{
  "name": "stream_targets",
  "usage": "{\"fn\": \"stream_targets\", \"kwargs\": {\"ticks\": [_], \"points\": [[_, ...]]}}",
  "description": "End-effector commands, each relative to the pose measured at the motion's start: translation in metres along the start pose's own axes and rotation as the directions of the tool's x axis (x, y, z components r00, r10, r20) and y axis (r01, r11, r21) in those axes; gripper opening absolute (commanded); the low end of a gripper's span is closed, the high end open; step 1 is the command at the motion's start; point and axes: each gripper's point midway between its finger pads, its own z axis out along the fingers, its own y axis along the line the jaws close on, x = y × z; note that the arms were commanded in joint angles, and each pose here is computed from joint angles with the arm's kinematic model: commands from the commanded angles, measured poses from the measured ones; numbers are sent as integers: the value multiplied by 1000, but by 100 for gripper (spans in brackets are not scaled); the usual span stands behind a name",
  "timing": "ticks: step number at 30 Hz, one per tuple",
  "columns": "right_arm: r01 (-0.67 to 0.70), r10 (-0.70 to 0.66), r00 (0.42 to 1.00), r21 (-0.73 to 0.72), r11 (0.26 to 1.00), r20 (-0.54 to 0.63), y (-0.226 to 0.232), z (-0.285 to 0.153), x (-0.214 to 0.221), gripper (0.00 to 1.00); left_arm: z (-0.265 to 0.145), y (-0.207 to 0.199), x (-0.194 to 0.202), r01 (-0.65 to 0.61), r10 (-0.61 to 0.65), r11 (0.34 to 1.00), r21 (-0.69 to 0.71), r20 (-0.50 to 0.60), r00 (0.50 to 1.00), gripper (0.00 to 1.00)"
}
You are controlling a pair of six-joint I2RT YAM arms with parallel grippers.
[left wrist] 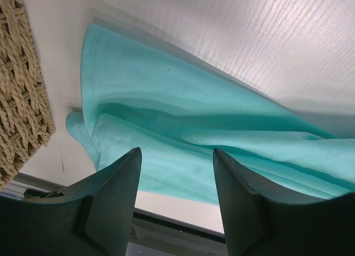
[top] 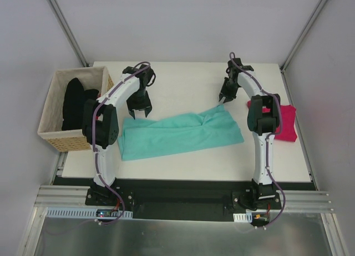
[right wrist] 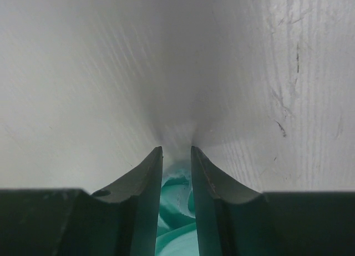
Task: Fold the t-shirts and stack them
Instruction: Grap the side of the flattened tshirt furthest away from the robot with both arms
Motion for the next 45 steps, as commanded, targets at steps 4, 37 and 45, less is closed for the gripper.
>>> {"fn": "stream_targets", "kwargs": {"ticks": [4, 37, 45], "points": [[-22, 21, 999, -50, 998, -27, 8, -15, 16, 31, -3, 8, 7, 27, -27, 999, -21, -33, 999, 54], [101, -93, 991, -82, 992, 98, 27, -69, 0, 1, -7, 22, 22, 54, -54, 998, -15, 1, 999, 54], [151, -142, 985, -88, 985, 99, 16, -77, 31, 1, -8, 22, 23, 56, -56, 998, -4, 7, 998, 54]]}}
